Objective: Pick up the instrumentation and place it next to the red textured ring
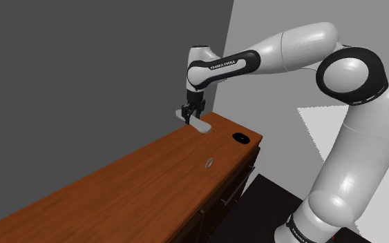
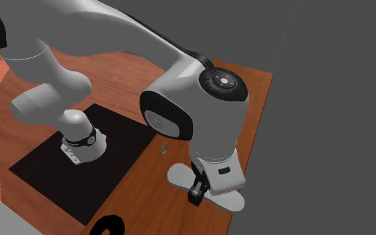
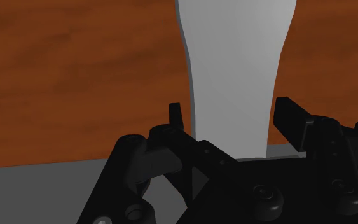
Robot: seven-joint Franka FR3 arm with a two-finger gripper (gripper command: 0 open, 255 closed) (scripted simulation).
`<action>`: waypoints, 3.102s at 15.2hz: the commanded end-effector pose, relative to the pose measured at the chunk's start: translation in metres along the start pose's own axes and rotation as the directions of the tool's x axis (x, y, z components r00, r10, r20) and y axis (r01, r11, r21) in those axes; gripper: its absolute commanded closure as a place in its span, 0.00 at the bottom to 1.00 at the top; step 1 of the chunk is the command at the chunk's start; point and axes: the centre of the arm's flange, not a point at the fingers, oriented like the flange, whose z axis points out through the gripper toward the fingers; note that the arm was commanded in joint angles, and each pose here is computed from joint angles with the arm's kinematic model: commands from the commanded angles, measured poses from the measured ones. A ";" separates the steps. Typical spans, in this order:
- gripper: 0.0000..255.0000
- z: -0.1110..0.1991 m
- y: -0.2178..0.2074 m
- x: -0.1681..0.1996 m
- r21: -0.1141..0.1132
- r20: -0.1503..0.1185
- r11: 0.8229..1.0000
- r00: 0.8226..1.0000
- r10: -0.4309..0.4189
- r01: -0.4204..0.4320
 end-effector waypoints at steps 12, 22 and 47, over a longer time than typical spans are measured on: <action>1.00 0.007 0.152 0.028 0.000 0.000 1.000 1.000 -0.001 0.001; 1.00 0.060 0.151 0.029 0.000 0.000 1.000 1.000 -0.001 0.001; 0.00 0.034 0.151 0.029 0.000 0.000 1.000 1.000 -0.001 0.001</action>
